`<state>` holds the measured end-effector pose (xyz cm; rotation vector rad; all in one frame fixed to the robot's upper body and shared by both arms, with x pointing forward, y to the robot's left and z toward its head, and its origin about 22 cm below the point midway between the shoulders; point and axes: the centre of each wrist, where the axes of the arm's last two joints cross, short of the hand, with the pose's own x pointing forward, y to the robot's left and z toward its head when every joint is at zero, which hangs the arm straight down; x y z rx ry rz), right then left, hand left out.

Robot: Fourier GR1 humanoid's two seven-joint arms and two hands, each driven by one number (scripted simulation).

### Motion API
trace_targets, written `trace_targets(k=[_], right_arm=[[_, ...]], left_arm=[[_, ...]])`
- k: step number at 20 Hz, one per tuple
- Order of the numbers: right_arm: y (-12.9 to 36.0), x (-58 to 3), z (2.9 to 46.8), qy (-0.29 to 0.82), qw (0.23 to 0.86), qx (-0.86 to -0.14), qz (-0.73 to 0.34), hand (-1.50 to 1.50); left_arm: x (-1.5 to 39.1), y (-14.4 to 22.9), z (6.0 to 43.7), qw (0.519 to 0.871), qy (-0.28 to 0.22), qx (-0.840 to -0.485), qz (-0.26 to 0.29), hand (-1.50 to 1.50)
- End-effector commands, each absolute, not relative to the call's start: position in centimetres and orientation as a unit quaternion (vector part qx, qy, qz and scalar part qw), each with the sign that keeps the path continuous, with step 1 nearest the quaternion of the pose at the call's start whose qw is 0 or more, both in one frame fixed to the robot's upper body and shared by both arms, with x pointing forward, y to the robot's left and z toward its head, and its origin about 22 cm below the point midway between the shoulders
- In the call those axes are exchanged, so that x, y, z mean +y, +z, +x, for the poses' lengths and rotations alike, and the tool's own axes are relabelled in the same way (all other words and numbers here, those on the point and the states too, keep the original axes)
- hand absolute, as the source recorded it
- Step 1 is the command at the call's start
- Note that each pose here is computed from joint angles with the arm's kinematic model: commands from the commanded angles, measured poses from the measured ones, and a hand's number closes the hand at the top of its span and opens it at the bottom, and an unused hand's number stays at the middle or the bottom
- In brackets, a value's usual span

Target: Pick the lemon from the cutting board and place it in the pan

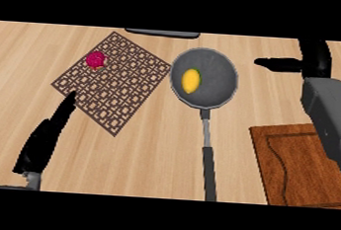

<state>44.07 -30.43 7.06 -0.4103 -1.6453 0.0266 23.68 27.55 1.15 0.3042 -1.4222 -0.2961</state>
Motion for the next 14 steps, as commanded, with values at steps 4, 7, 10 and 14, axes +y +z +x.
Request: trace_targets(k=[4,7,10,14], right_arm=[[8.2,-38.8,41.5,0.008,0.652,-0.732,-0.197,-1.5],[7.6,-41.2,40.0,0.013,0.646,-0.737,-0.2,-1.5],[7.8,-43.8,38.6,0.024,0.647,-0.735,-0.201,-1.5],[8.8,-44.6,38.4,0.034,0.655,-0.73,-0.19,-1.5]], left_arm=[[26.9,0.9,22.4,0.739,-0.135,-0.646,0.137,0.0],[27.2,0.1,22.5,0.741,-0.139,-0.644,0.13,0.0],[26.4,2.2,23.9,0.741,-0.132,-0.644,0.135,0.0],[27.5,1.8,23.5,0.734,-0.139,-0.648,0.15,0.0]])
